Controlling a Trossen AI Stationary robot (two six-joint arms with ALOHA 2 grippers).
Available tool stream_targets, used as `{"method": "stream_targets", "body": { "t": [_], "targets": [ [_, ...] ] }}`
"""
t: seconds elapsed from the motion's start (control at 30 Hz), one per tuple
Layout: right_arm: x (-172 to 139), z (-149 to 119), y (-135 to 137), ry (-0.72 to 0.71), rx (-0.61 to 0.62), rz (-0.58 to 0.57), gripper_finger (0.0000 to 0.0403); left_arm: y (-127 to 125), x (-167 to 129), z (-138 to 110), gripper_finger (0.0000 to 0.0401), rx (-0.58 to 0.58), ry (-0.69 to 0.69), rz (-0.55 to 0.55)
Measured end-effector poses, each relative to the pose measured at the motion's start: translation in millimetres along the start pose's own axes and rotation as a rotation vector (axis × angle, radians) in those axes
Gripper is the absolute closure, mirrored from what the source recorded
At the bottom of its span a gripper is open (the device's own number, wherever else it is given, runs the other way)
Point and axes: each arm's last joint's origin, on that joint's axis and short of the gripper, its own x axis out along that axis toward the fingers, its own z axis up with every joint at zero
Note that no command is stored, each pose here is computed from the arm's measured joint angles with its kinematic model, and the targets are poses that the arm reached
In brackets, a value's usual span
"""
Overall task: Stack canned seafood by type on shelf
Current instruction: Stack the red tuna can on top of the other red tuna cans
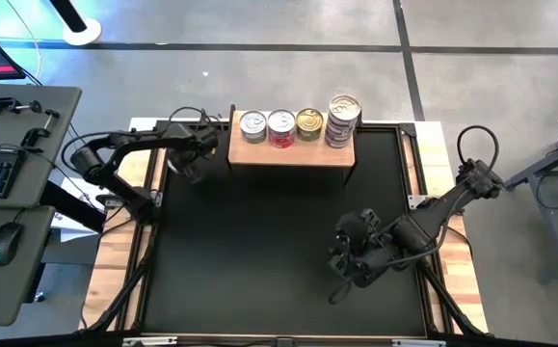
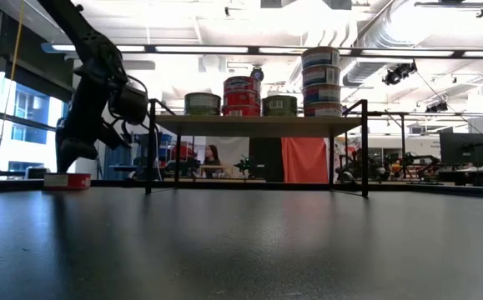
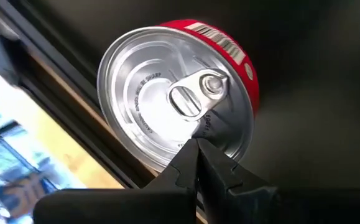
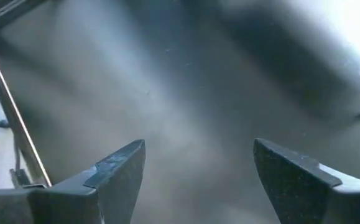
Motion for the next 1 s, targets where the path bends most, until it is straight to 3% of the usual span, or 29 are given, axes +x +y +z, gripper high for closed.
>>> {"method": "stream_targets", "body": {
  "t": [0.47, 1.0],
  "targets": [
    [7, 11, -2, -0.011, -0.106, 0.005, 0.0114, -40, -14, -31, 0.0401, -0.172, 0.259, -0.278],
    [7, 11, -2, -0.010, -0.179, 0.004, 0.0114, -105, -24, -72, 0.0401, -0.113, 0.370, -0.264]
  ]
}}
